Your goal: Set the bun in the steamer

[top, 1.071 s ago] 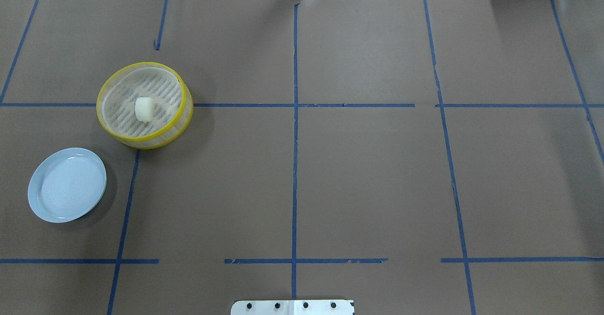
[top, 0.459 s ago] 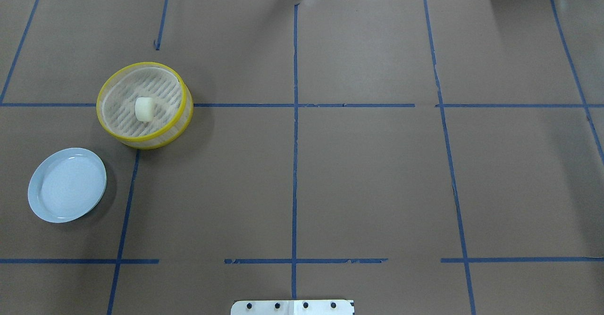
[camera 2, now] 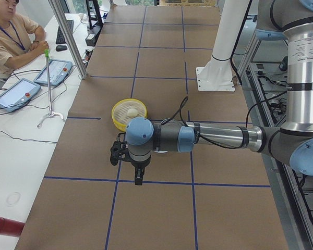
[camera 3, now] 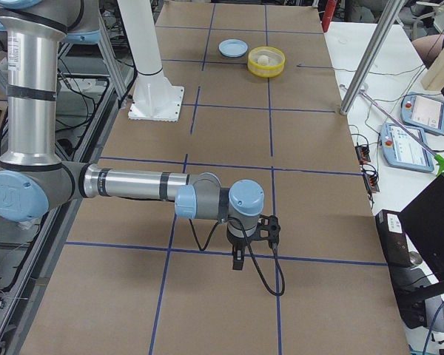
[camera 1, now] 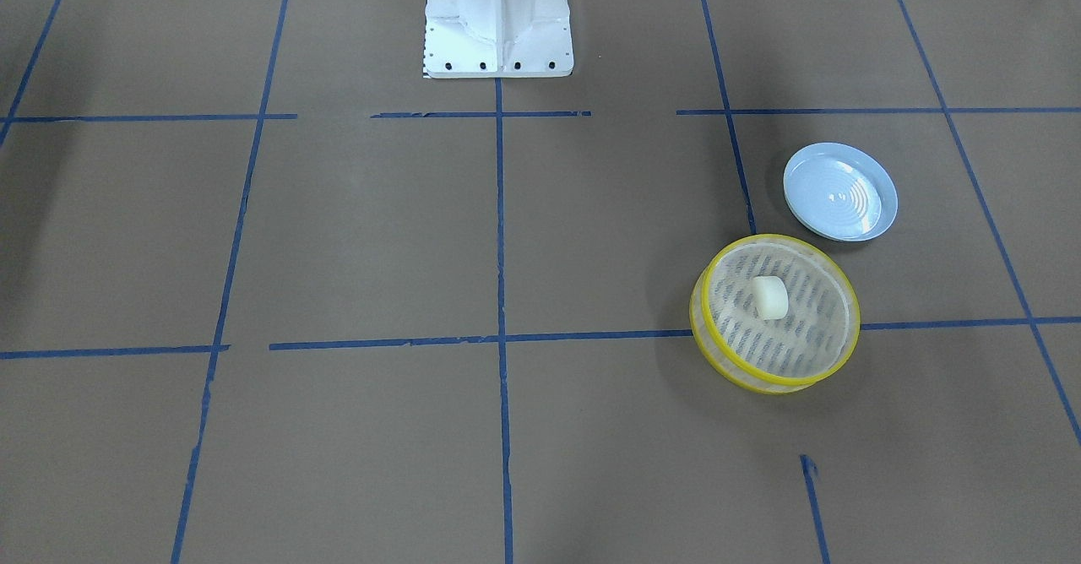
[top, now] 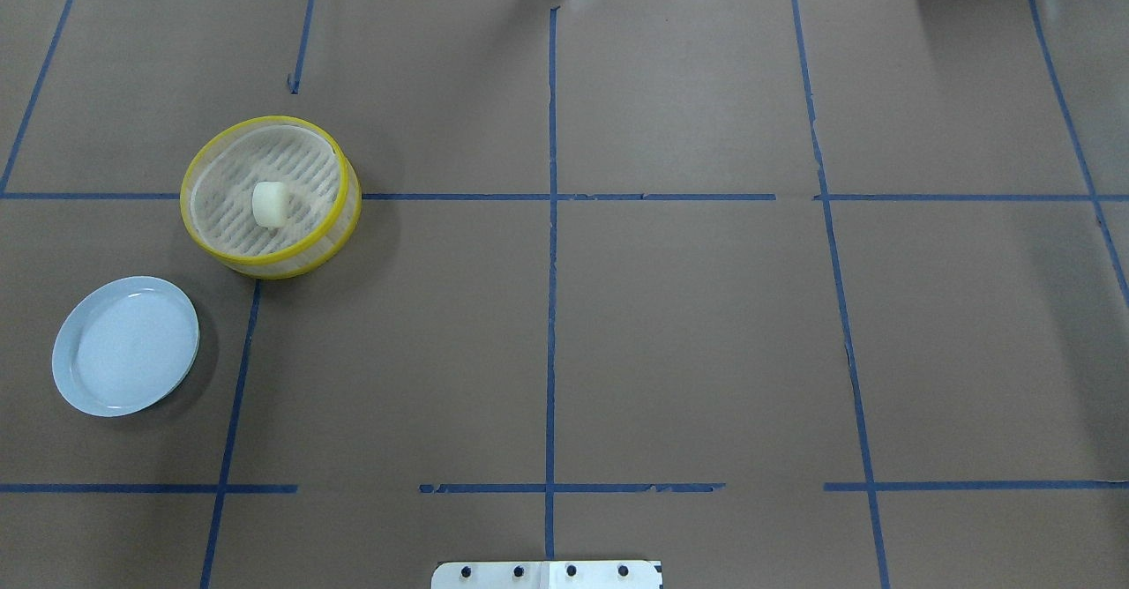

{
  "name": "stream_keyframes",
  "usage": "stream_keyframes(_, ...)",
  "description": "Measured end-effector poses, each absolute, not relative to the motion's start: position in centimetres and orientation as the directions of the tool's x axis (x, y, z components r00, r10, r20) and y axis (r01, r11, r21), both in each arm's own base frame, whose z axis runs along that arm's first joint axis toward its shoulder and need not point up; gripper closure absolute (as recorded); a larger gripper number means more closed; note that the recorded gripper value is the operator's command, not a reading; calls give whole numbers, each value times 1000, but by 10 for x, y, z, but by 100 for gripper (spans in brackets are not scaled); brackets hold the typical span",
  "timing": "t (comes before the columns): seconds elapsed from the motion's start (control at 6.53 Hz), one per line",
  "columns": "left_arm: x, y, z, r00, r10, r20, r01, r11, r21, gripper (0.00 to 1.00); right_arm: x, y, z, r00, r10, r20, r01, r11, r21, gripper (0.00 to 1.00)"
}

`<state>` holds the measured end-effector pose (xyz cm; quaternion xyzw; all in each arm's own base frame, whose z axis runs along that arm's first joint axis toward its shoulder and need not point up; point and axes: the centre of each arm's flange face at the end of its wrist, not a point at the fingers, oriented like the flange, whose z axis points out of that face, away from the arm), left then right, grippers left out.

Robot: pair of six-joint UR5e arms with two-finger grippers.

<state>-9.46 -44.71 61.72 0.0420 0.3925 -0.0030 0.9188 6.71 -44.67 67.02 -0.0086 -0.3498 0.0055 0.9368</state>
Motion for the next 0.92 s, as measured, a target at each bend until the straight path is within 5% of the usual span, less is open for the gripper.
stream_keyframes(0.92, -95, -448, 615, 693, 29, -721, 38, 996, 77, 0, 67, -447, 670, 755, 16, 655, -4, 1000, -20, 0)
